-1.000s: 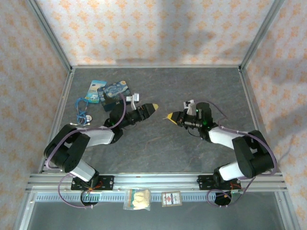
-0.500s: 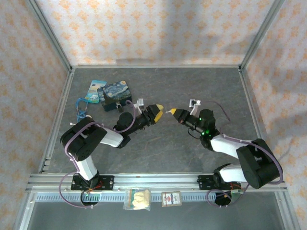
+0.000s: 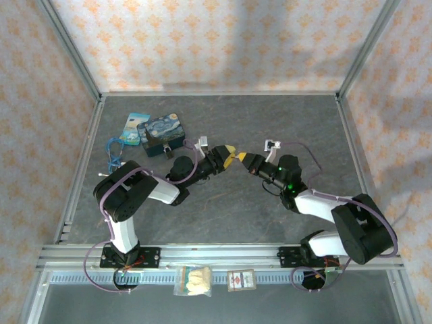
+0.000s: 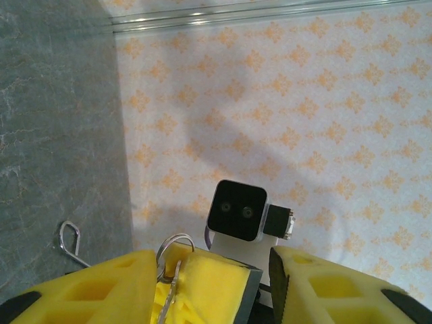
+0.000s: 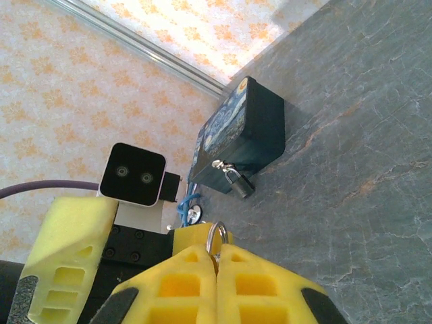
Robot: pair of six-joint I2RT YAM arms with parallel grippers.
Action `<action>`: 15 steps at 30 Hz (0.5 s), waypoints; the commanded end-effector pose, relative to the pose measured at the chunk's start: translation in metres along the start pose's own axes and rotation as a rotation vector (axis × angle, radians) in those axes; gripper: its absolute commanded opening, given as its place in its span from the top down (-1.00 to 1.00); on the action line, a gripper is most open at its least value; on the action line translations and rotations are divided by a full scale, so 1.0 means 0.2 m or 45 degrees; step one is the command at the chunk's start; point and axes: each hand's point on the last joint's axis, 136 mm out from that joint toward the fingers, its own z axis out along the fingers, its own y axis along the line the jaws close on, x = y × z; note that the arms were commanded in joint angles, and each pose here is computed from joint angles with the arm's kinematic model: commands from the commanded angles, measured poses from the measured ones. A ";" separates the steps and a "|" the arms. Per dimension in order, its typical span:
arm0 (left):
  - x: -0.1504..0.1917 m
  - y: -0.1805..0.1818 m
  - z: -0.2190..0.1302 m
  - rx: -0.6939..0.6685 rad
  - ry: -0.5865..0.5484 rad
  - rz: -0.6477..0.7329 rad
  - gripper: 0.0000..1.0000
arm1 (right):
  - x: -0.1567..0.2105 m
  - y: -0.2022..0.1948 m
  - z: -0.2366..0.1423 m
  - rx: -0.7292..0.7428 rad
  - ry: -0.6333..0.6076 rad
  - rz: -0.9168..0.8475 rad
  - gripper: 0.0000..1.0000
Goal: Unlock a padlock with a key
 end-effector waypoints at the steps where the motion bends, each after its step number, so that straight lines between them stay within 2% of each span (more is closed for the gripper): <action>1: 0.01 -0.05 0.03 0.040 0.015 0.029 0.14 | -0.07 0.08 0.02 -0.056 -0.060 -0.047 1.00; 5: 0.02 -0.07 0.04 0.048 0.019 0.044 0.31 | -0.08 0.06 0.02 -0.035 -0.080 -0.046 1.00; 8: 0.03 -0.03 0.05 -0.007 0.034 0.050 0.46 | -0.08 0.06 0.03 -0.031 -0.071 -0.043 1.00; 15: 0.05 0.00 0.06 -0.029 0.058 0.047 0.51 | -0.09 0.08 0.02 -0.024 -0.088 -0.042 1.00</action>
